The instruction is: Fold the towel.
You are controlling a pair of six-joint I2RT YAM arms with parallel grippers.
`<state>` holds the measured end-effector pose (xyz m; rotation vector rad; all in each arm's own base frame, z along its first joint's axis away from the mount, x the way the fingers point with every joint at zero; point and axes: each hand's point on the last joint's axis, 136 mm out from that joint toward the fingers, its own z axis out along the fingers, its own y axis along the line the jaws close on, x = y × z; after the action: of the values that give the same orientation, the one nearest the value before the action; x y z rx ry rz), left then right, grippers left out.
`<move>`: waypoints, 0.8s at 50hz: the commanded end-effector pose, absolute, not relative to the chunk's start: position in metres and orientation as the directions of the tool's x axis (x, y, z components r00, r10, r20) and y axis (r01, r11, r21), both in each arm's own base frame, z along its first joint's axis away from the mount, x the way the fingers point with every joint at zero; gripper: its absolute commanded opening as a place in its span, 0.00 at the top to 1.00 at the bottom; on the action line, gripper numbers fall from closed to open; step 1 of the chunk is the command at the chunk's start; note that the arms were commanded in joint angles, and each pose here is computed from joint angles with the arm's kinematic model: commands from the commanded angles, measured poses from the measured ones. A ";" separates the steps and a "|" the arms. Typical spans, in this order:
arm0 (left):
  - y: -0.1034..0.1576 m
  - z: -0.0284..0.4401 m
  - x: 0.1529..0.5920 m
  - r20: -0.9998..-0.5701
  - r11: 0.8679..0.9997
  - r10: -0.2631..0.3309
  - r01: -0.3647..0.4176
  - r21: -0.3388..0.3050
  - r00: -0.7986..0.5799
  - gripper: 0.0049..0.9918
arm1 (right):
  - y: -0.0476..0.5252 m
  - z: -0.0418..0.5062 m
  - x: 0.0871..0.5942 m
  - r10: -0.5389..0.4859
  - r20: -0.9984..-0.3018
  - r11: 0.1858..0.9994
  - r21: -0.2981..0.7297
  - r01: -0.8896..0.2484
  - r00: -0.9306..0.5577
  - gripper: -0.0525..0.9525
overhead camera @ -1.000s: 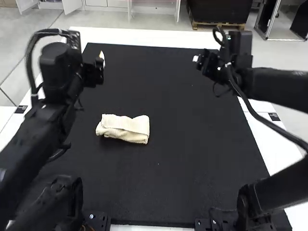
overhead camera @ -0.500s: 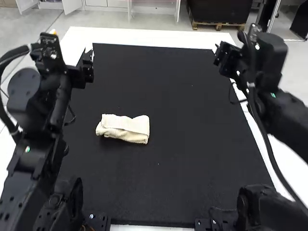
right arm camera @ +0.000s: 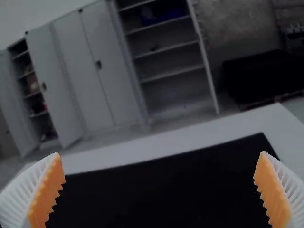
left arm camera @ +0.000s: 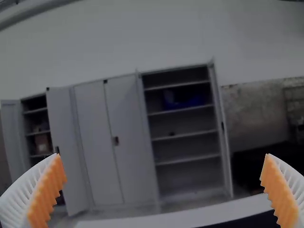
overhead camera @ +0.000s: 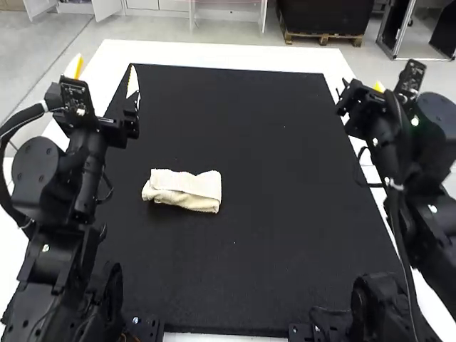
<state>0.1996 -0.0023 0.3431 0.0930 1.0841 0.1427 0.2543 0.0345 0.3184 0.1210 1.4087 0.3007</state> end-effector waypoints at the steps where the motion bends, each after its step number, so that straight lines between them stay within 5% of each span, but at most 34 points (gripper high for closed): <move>1: -0.008 0.347 0.196 -0.859 0.985 0.170 -0.050 0.166 0.484 0.03 | 0.026 0.321 0.243 0.212 -0.961 0.975 0.195 -0.104 0.179 0.03; 13: -0.016 0.330 0.203 -0.860 0.984 0.159 -0.003 0.180 0.485 0.03 | 0.026 0.315 0.229 0.191 -0.951 0.978 0.164 -0.125 0.243 0.04; 24: -0.028 0.318 0.207 -0.880 0.985 0.079 0.096 0.140 0.468 0.03 | 0.026 0.303 0.215 0.190 -0.931 0.978 0.150 -0.147 0.311 0.05; 40: -0.045 0.290 0.216 -0.926 0.966 0.060 0.210 0.148 0.372 0.03 | 0.026 0.283 0.222 0.188 -0.947 0.978 0.156 -0.139 0.262 0.04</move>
<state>0.2192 -0.0344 0.2913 0.2158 1.1922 -0.0443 0.2236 0.0273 0.2804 0.0485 1.2925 0.2239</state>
